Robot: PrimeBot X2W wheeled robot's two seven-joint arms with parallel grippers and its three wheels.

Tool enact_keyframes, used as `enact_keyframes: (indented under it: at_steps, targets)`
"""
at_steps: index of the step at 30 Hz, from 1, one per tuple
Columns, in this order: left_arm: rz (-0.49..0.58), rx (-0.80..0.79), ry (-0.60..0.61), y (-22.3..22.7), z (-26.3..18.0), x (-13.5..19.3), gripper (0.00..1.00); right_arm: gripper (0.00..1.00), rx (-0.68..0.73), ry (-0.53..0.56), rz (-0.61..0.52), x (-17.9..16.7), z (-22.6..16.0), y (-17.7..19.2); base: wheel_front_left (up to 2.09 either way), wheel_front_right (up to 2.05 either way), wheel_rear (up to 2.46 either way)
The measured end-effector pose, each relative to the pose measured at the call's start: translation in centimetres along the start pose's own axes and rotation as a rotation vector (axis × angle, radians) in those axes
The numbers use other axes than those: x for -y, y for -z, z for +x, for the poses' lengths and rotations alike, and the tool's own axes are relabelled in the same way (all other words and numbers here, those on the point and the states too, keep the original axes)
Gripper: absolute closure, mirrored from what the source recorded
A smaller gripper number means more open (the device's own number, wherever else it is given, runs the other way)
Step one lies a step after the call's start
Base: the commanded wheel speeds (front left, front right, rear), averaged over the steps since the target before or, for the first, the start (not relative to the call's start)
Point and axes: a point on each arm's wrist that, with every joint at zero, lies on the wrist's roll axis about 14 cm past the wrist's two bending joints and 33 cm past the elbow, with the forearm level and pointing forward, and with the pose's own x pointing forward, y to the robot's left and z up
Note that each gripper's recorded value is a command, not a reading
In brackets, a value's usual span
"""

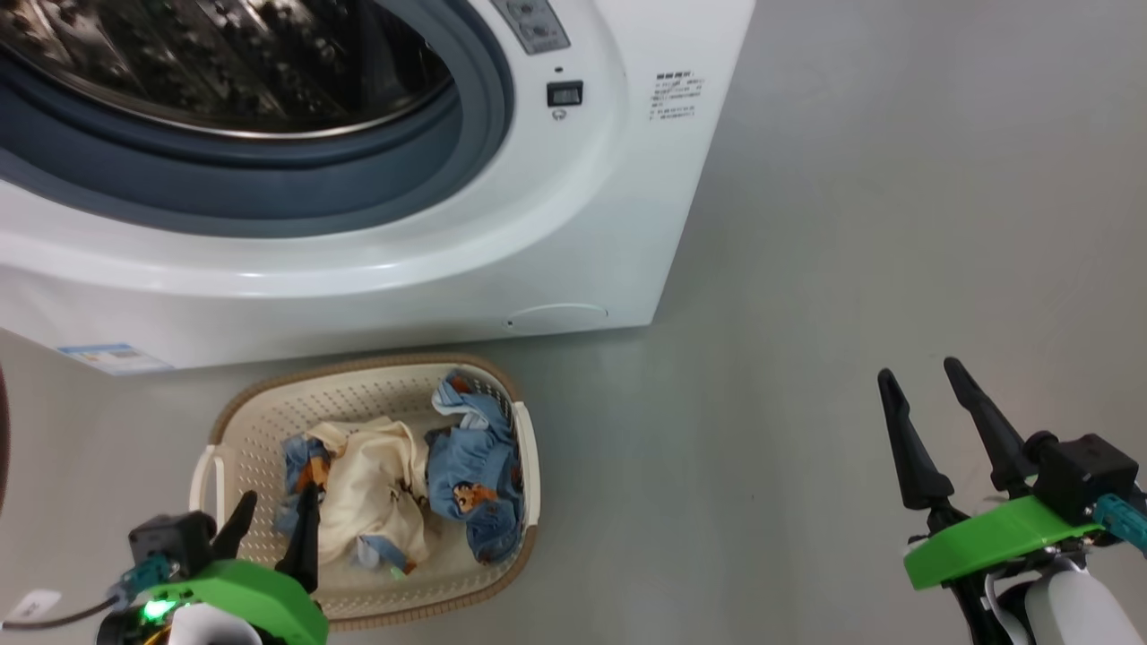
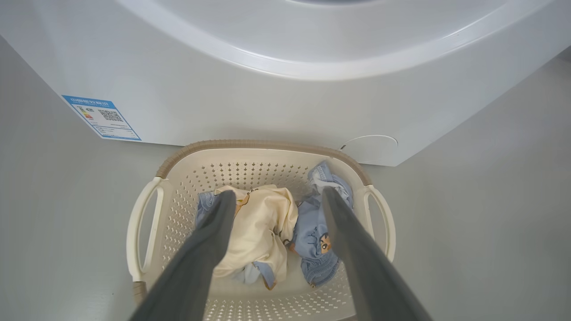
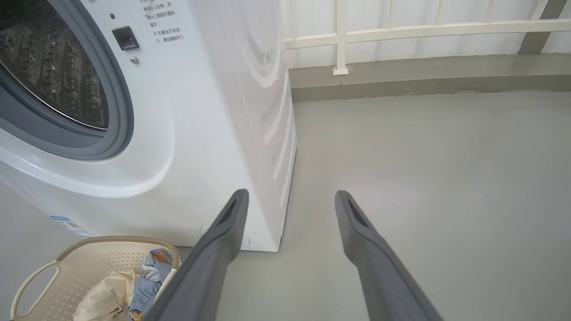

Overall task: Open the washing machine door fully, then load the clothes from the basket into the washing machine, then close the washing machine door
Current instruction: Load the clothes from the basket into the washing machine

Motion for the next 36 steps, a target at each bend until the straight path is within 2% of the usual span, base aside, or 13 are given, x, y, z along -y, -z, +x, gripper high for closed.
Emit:
enact_keyframes:
  at_steps: [18,36]
  targets:
    - [0.024,-0.234,0.0,5.7,4.1,-0.7,0.0,0.0,-0.052,-0.045,-0.004,-0.8,3.3,2.7,0.0,0.0,0.0]
    - [0.048,-0.393,0.009,9.9,7.7,-1.8,0.0,0.0,-0.108,-0.042,0.0,0.1,6.1,6.2,0.0,0.0,0.0]
